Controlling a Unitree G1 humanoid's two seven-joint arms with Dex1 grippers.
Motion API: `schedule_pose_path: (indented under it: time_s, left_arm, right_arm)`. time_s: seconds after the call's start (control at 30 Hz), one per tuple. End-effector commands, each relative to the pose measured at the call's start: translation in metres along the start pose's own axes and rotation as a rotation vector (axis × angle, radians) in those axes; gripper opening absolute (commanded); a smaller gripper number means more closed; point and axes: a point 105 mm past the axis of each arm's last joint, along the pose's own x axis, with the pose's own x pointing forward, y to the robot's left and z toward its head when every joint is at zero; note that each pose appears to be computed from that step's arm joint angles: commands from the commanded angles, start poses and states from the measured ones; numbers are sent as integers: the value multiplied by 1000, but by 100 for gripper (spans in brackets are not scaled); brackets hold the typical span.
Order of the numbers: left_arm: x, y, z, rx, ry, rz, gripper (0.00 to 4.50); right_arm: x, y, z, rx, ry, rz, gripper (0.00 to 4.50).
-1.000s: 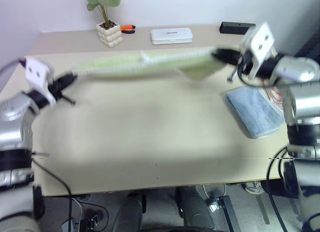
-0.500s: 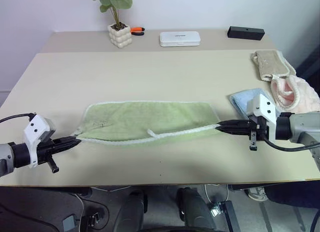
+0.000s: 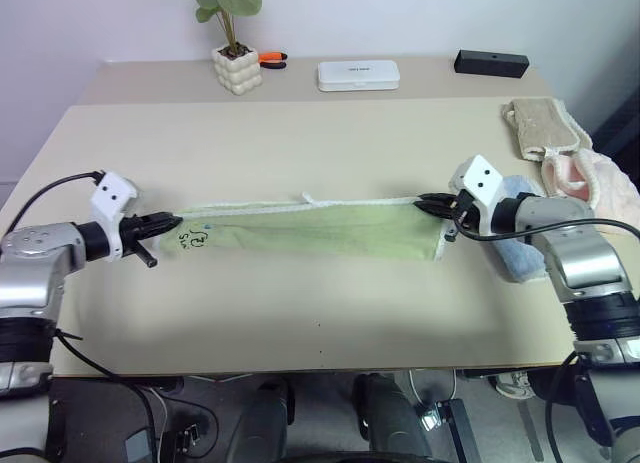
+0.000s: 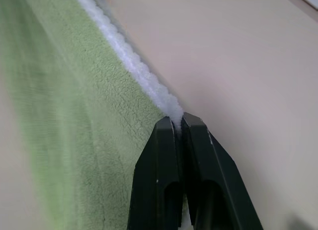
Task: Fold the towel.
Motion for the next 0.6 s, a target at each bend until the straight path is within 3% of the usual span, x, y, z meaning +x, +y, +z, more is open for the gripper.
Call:
schedule_pose_path:
  time_s: [0.03, 0.3, 0.4, 0.53, 0.6]
  left_arm:
    - [6, 6, 0, 20, 10, 6, 0]
    - [12, 7, -3, -26, 3, -14, 0]
    - [9, 10, -1, -72, -27, 0, 100]
    - [5, 19, 9, -154, -100, 54, 294]
    - [4, 22, 14, -190, -137, 73, 302]
  right_arm:
    - [5, -6, 3, -32, -18, -27, 12]
    - [10, -7, -3, -1, -20, -42, 12]
    - [9, -8, -4, 13, -17, -56, 99]
    - [6, -13, -3, -1, -19, -98, 290]
    - [6, -14, -2, -2, -25, -109, 391]
